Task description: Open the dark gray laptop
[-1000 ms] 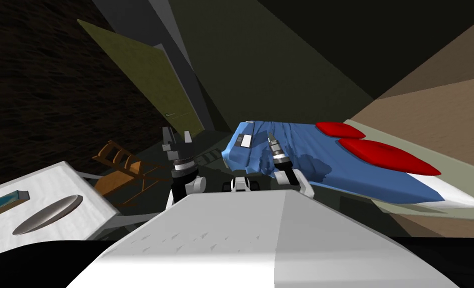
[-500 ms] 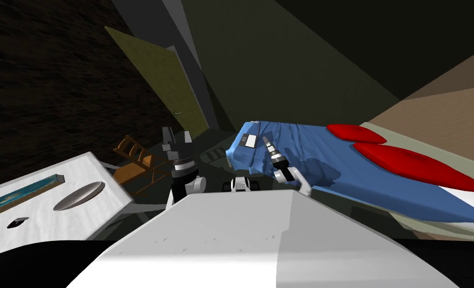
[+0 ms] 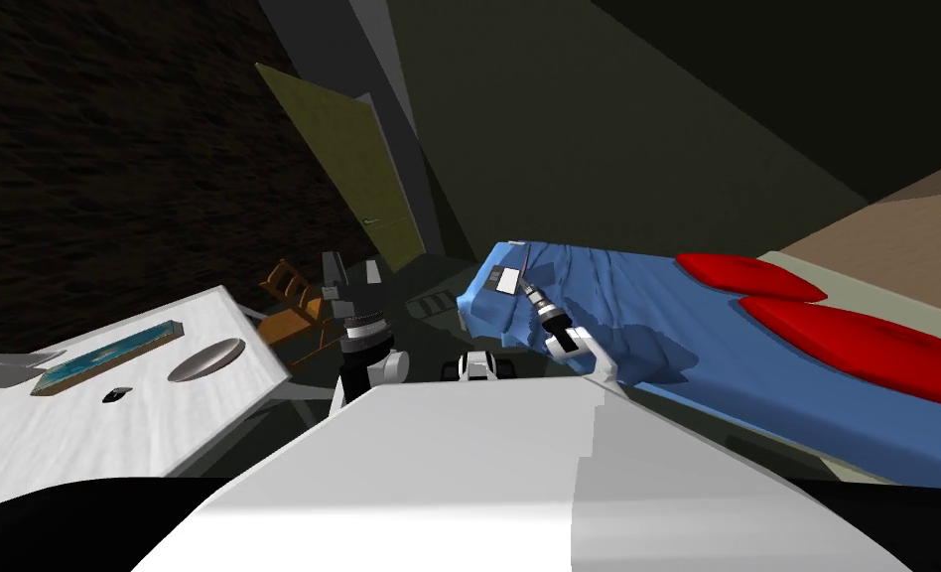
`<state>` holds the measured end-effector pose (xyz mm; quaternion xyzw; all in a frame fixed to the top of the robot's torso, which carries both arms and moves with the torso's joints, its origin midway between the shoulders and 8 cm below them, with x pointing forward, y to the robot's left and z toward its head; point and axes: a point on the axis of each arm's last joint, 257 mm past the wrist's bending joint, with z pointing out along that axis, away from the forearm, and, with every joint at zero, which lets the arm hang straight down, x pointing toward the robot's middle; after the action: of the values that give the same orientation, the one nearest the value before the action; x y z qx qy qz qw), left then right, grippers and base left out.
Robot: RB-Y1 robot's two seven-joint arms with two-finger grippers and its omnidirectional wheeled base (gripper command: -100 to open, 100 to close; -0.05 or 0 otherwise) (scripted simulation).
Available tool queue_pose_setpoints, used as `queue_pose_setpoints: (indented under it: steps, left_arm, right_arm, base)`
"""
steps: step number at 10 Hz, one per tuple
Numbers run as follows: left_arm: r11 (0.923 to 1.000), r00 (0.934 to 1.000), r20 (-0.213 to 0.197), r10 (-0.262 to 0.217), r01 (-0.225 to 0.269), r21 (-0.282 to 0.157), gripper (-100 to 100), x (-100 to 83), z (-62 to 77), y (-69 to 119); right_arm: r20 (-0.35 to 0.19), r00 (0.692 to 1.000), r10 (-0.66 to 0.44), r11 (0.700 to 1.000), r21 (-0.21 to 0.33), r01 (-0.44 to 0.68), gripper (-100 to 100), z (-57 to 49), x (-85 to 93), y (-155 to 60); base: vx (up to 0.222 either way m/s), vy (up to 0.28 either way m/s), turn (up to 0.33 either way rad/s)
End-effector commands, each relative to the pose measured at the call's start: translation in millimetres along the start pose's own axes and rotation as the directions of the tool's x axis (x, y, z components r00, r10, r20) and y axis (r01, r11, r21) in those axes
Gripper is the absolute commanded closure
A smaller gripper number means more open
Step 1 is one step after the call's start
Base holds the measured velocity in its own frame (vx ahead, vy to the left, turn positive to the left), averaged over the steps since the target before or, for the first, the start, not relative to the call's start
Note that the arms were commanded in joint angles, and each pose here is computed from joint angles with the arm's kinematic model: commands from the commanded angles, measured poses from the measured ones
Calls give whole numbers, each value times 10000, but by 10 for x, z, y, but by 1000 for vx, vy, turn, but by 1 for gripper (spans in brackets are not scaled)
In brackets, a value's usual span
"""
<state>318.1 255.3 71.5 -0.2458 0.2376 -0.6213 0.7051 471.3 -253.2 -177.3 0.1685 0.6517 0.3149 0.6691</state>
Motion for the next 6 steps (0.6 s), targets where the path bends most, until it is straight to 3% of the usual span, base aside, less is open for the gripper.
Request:
queue_pose_setpoints:
  steps: [1, 4, 5, 6]
  left_arm:
    - [10000, 10000, 0, 1, -1, 0, 0, 0, 0, 0]
    - [10000, 10000, 0, 1, -1, 0, 0, 0, 0, 0]
    - [10000, 10000, 0, 0, 0, 0, 0, 0, 0, 0]
    - [10000, 10000, 0, 1, -1, -1, 0, 0, 0, 0]
  right_arm:
    - [-485, 9949, -885, 9935, 673, 917, -100, 38, 126, -301]
    - [-1137, 9725, -2034, 9649, 1450, 2188, -100, 80, 241, -693]
    - [-1159, 9689, -2185, 9612, 1459, 2342, -100, 79, 239, -700]
    - [-1478, 9531, -2642, 9395, 1840, 2889, -100, 91, 278, -899]
  base:
    - [-5, 32, 156]
    - [-5, 38, 166]
    - [-5, 20, 79]
    - [-9, 20, 160]
